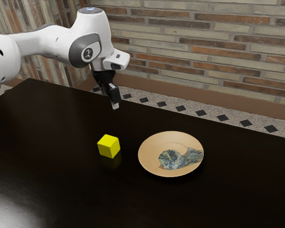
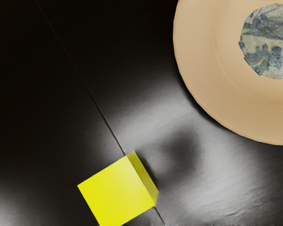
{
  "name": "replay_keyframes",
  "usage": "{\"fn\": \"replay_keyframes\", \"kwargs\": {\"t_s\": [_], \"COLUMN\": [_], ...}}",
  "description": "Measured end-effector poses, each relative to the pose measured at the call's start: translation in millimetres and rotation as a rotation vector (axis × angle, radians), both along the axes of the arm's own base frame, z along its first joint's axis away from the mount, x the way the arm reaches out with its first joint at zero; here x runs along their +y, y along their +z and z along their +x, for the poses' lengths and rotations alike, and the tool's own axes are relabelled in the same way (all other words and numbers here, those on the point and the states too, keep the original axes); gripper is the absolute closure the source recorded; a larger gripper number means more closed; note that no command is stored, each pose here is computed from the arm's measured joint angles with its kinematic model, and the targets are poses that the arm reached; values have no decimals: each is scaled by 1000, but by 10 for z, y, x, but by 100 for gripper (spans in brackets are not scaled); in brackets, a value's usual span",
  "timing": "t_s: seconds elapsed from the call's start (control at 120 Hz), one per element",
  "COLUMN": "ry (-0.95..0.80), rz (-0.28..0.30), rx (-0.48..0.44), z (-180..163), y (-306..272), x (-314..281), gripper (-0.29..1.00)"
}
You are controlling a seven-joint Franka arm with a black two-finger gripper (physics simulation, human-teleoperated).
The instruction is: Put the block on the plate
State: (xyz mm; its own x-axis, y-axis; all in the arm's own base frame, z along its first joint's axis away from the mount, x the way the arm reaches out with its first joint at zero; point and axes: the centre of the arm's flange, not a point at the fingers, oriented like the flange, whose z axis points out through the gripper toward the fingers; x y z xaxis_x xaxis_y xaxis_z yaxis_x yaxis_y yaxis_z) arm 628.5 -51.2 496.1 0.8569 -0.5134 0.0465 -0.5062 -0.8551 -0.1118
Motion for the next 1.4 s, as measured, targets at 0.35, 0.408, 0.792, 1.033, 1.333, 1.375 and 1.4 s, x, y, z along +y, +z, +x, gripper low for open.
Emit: {"fn": "replay_keyframes", "kwargs": {"t_s": [0.35,0.408,0.792,1.033,1.333,1.375,1.4], "ry": [36,49,251,340,398,401,402], "rz": [2,-1,-127,-136,-140,-142,-143], "rx": [82,112,188,157,171,167,166], "z": [32,58,34,242,291,304,314], "y": [-508,-707,-1681,-1955,-2335,-2349,-2361], "x": [268,251,472,702,813,810,806], "gripper": [0,0,0,0,0,0,1]}}
